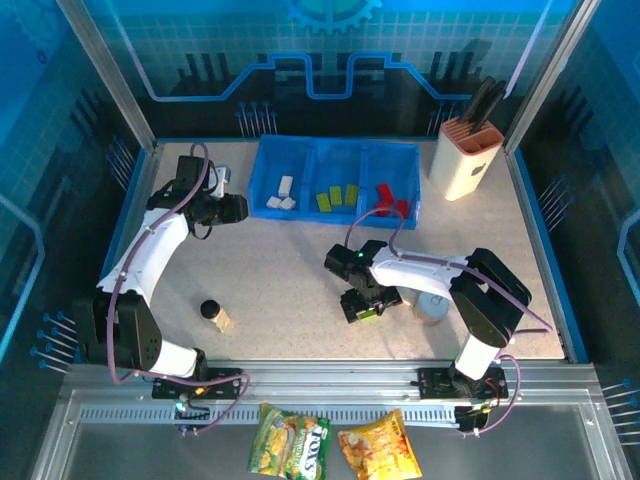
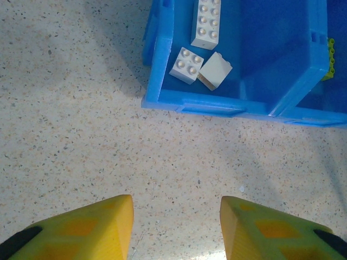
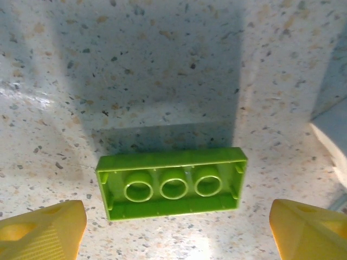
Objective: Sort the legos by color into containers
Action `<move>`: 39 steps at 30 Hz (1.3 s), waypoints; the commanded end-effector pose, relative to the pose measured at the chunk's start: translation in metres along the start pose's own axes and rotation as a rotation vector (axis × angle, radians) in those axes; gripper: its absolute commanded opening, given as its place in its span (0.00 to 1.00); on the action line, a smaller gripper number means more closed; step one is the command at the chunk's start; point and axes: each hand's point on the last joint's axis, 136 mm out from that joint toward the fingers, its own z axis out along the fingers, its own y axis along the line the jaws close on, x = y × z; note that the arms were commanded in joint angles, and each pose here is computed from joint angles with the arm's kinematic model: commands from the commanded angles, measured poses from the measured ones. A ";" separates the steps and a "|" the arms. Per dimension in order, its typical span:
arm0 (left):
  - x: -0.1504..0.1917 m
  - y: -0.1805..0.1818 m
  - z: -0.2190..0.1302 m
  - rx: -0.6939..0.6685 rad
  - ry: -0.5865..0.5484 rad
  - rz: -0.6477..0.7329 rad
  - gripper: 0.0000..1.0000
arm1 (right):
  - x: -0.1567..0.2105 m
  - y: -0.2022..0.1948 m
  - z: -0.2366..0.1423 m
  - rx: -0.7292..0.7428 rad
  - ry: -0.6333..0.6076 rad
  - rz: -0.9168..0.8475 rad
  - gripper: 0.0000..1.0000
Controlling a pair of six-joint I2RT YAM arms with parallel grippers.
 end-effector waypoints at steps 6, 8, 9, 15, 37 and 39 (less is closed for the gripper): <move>-0.002 -0.001 -0.002 0.022 -0.012 -0.002 0.47 | 0.003 0.004 0.010 -0.047 0.017 0.055 0.87; -0.001 -0.001 -0.001 0.022 -0.010 -0.003 0.47 | 0.003 0.003 0.012 -0.049 0.019 0.055 0.86; -0.001 -0.001 -0.001 0.022 -0.009 -0.004 0.47 | 0.003 0.002 0.013 -0.048 0.020 0.054 0.85; -0.001 0.000 0.000 0.020 -0.008 -0.004 0.47 | 0.005 -0.001 0.017 -0.043 0.032 0.051 0.81; 0.000 0.002 0.001 0.014 -0.001 -0.005 0.47 | -0.002 0.001 0.007 -0.055 0.014 0.035 0.65; -0.001 0.001 0.001 0.015 -0.004 -0.004 0.47 | -0.005 0.002 0.002 -0.058 0.002 0.037 0.65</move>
